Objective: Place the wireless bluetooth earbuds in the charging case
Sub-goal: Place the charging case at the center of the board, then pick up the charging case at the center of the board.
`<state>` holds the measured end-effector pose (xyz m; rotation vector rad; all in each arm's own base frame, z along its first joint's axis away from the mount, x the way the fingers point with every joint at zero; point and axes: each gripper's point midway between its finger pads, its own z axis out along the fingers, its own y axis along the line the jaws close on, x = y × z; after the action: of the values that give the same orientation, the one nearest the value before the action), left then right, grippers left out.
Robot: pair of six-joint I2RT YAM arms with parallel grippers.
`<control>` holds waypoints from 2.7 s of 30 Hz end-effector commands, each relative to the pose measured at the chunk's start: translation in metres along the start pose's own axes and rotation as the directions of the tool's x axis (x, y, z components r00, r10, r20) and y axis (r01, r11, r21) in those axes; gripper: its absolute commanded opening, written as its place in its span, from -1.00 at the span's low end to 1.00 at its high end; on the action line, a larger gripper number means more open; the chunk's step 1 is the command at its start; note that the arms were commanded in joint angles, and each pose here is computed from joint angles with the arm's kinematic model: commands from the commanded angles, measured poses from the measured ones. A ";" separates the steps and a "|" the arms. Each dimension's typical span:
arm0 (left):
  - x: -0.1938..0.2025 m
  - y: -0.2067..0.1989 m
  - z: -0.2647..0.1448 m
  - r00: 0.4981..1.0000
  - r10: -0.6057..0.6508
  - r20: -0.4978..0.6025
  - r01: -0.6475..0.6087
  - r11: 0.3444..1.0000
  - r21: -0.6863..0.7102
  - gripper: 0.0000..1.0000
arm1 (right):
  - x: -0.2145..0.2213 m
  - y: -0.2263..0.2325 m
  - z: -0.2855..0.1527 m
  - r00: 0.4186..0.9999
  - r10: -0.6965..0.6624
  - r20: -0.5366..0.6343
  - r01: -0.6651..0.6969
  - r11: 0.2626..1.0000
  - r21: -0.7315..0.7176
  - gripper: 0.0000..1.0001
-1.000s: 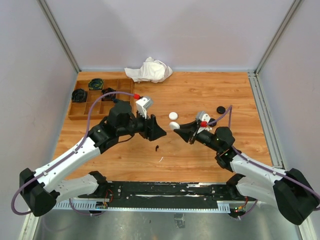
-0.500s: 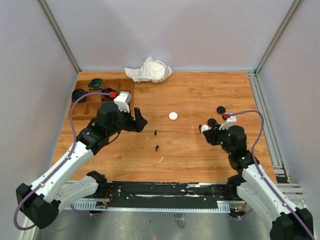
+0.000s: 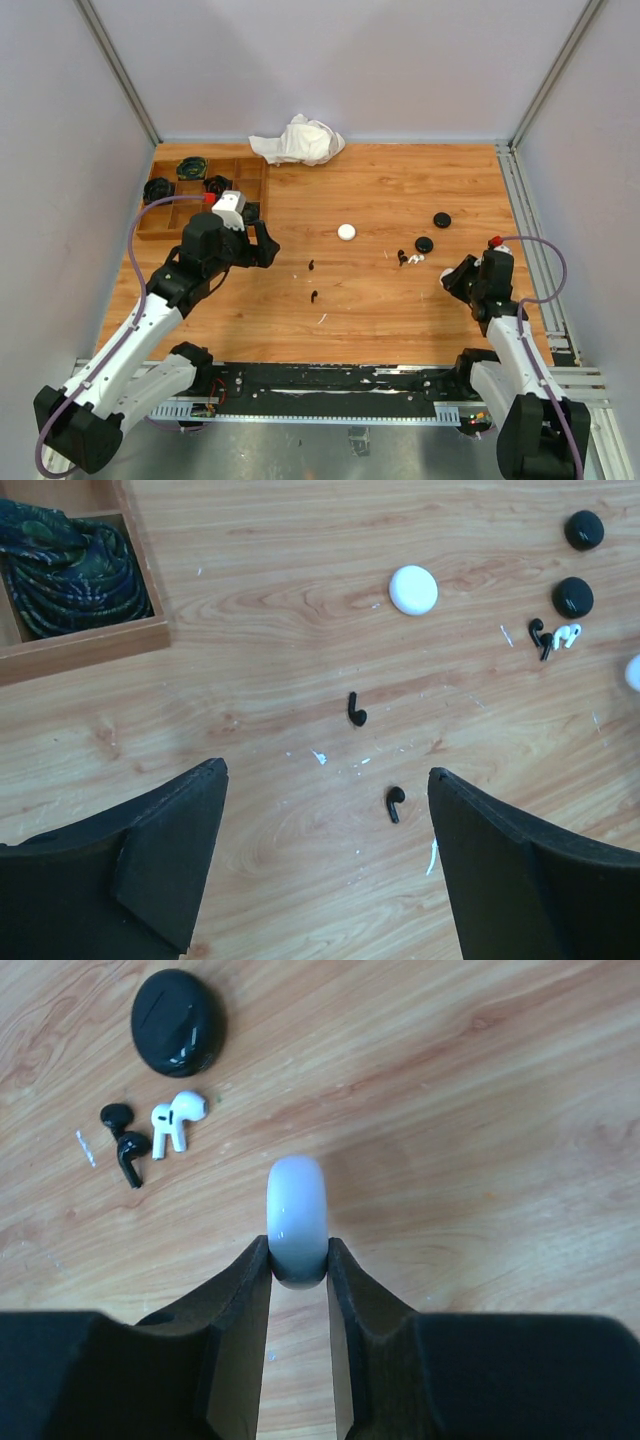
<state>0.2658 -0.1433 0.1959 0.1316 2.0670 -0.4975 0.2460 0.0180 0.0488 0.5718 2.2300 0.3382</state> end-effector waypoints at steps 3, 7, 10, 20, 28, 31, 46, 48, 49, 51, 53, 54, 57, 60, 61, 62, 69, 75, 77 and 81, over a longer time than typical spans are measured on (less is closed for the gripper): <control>-0.007 0.007 -0.002 0.999 0.001 0.035 -0.001 1.000 -0.013 0.74 | -0.001 -0.023 -0.001 0.997 0.080 0.004 -0.080 0.992 0.097 -0.26; -0.009 0.009 -0.003 0.999 -0.009 0.045 0.009 1.000 -0.008 0.74 | 0.001 -0.037 -0.003 0.996 0.086 0.000 -0.085 0.982 0.167 0.07; -0.010 0.008 -0.004 0.999 -0.011 0.049 0.011 1.000 -0.003 0.74 | -0.003 -0.040 -0.007 0.998 0.064 -0.001 -0.062 0.979 0.193 0.21; -0.013 0.006 -0.007 0.998 -0.015 0.061 0.013 1.000 0.023 0.74 | -0.052 0.010 -0.019 0.976 -0.215 0.016 0.214 0.975 0.066 0.63; -0.012 0.002 -0.007 0.998 -0.011 0.057 0.009 0.999 0.050 0.75 | -0.069 0.047 0.010 0.897 -0.436 -0.077 0.440 0.897 0.037 0.70; -0.011 0.002 -0.008 0.998 -0.008 0.055 0.005 0.998 0.055 0.75 | -0.069 0.059 0.025 0.882 -0.457 -0.113 0.457 0.889 -0.021 0.67; -0.010 0.002 -0.007 0.999 -0.002 0.049 -0.001 0.998 0.068 0.75 | -0.046 0.063 0.084 0.790 -0.539 -0.291 0.521 0.841 -0.145 0.41; -0.010 0.001 -0.007 0.999 -0.002 0.050 -0.001 0.997 0.071 0.75 | -0.042 0.064 0.088 0.782 -0.543 -0.306 0.520 0.839 -0.161 0.37; -0.011 0.002 -0.007 0.999 -0.002 0.051 -0.002 0.997 0.071 0.75 | -0.039 0.065 0.089 0.771 -0.553 -0.317 0.528 0.833 -0.167 0.37; -0.010 0.001 -0.007 0.999 -0.002 0.049 -0.002 0.997 0.075 0.75 | -0.035 0.064 0.093 0.746 -0.576 -0.335 0.556 0.815 -0.165 0.36; -0.010 0.000 -0.008 0.999 0.000 0.049 -0.004 0.997 0.079 0.75 | -0.032 0.060 0.096 0.731 -0.584 -0.355 0.567 0.808 -0.162 0.35; -0.009 0.000 -0.008 0.999 0.002 0.048 -0.006 0.997 0.081 0.75 | -0.031 0.059 0.098 0.726 -0.586 -0.360 0.570 0.806 -0.161 0.33; -0.010 -0.002 -0.008 0.998 0.007 0.055 -0.012 0.996 0.093 0.75 | -0.027 0.056 0.101 0.712 -0.591 -0.380 0.578 0.800 -0.161 0.28; -0.010 -0.002 -0.008 0.998 0.008 0.055 -0.013 0.995 0.095 0.75 | -0.025 0.053 0.103 0.697 -0.599 -0.394 0.592 0.791 -0.155 0.27; -0.009 -0.002 -0.007 0.999 0.007 0.051 -0.012 0.995 0.096 0.75 | -0.026 0.052 0.104 0.696 -0.600 -0.395 0.595 0.789 -0.152 0.27; -0.009 -0.002 -0.007 0.999 0.006 0.049 -0.011 0.995 0.097 0.75 | -0.025 0.051 0.106 0.692 -0.601 -0.401 0.597 0.788 -0.152 0.26; -0.008 -0.006 -0.006 0.999 0.001 0.045 -0.007 0.993 0.120 0.74 | -0.018 0.053 0.106 0.673 -0.616 -0.410 0.609 0.776 -0.165 0.02; -0.009 -0.019 -0.002 0.998 -0.045 0.038 0.037 0.981 0.189 0.72 | -0.020 0.078 0.096 0.667 -0.662 -0.341 0.650 0.741 -0.166 -0.08; -0.011 -0.027 -0.001 0.996 -0.074 0.042 0.063 0.971 0.231 0.70 | -0.026 0.091 0.089 0.674 -0.678 -0.294 0.664 0.730 -0.161 -0.12; -0.015 -0.040 0.002 0.988 -0.143 0.055 0.121 0.947 0.299 0.67 | -0.033 0.124 0.072 0.699 -0.695 -0.171 0.673 0.719 -0.170 -0.14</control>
<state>0.2610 -0.1636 0.2046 0.1711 2.0000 -0.7456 0.3511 0.0944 0.0406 -0.4236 2.5752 0.1186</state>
